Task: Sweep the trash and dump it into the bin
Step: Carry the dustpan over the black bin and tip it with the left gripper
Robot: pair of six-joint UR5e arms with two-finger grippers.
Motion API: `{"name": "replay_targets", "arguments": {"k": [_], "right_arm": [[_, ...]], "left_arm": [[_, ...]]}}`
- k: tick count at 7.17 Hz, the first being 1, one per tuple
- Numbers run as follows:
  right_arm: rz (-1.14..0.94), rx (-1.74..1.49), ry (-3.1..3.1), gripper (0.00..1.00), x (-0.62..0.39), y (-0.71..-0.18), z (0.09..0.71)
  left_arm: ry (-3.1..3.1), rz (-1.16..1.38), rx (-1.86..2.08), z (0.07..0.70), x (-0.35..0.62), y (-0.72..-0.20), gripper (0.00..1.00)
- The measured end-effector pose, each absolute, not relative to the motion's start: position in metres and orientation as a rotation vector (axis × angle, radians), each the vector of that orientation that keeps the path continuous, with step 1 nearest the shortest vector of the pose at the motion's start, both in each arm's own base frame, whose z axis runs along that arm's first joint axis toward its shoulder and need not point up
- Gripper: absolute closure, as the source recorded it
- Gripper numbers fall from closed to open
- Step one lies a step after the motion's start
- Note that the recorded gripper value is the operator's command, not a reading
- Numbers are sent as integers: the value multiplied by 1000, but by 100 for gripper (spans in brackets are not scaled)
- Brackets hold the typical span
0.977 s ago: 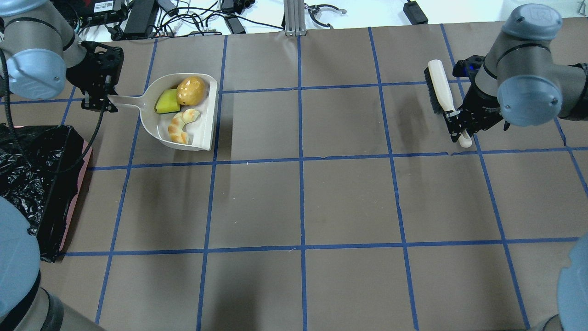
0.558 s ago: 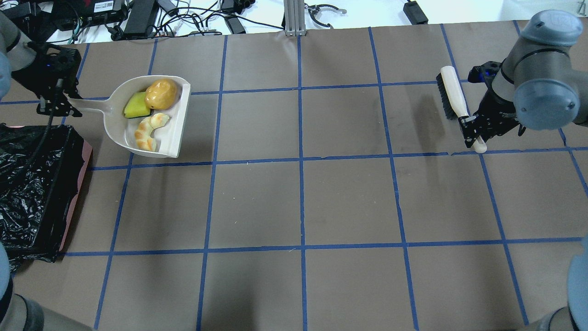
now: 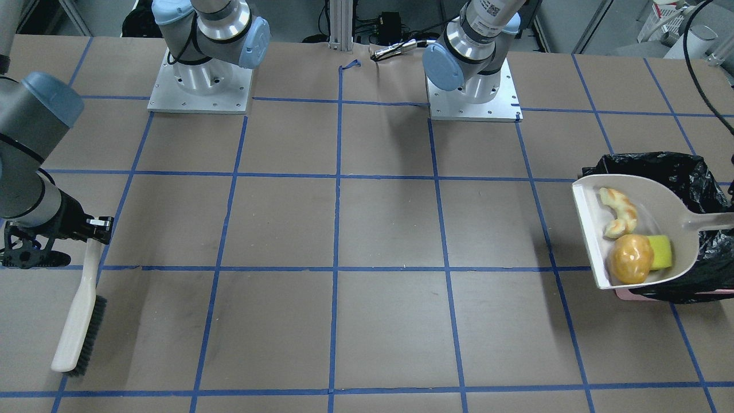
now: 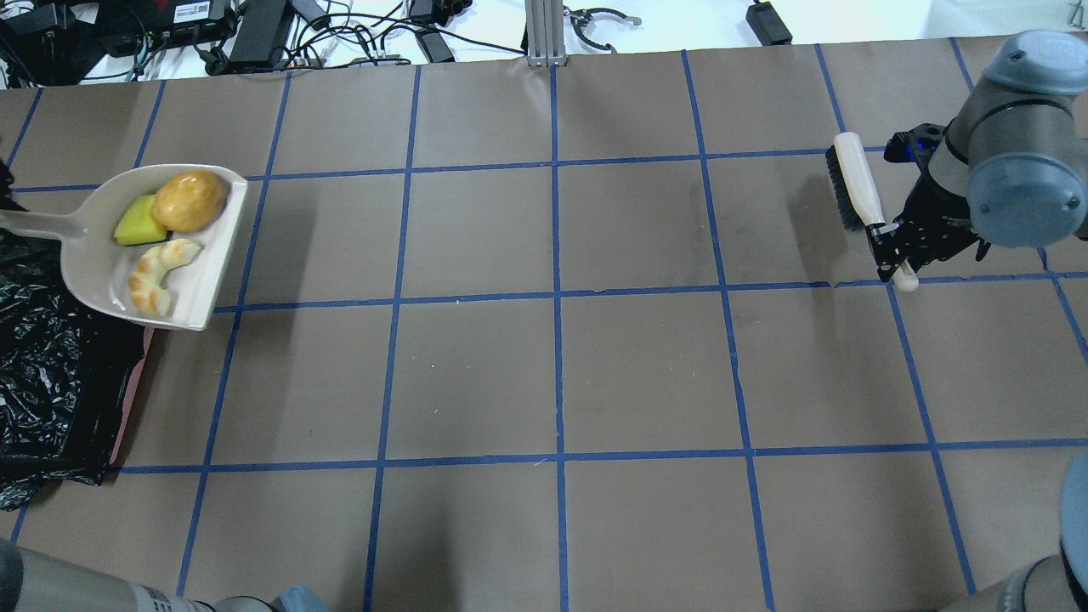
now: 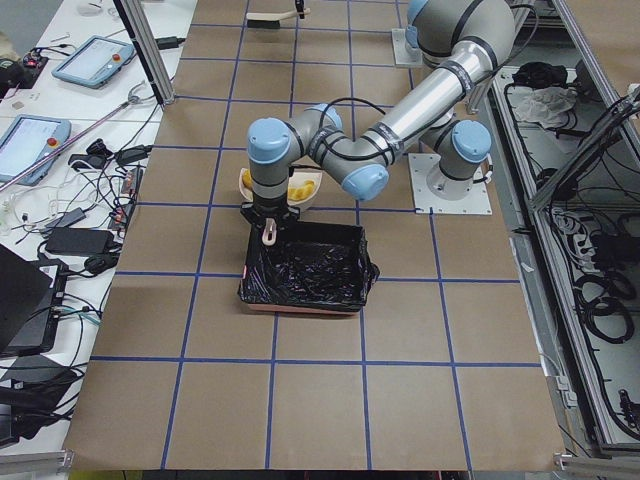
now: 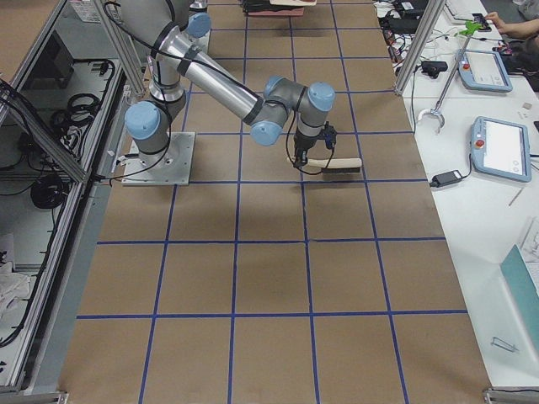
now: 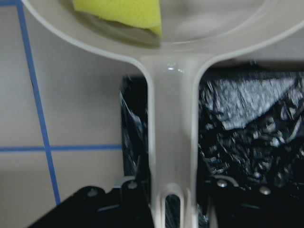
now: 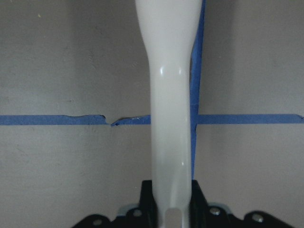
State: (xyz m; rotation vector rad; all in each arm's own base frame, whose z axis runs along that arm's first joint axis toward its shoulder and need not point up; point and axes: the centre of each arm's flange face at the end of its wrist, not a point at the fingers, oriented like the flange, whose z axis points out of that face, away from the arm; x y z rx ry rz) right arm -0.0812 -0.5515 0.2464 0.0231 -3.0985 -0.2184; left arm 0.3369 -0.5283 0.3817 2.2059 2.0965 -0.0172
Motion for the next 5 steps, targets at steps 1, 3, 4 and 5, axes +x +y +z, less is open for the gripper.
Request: {"name": "replay_targets", "arguments": {"k": [1, 3, 4, 5], "right_arm": [[-223, 20, -3095, 100, -83, -552, 245], [-228, 19, -3093, 100, -84, -554, 238], [-230, 18, -3093, 100, -85, -555, 235], [-232, 18, -3093, 100, -85, -555, 232]], "left_arm": [[2073, 15, 2200, 386, 369, -508, 100], [2009, 193, 2104, 403, 420, -477, 100], [1990, 301, 2048, 409, 433, -470, 100], [1972, 398, 1999, 411, 441, -466, 100]]}}
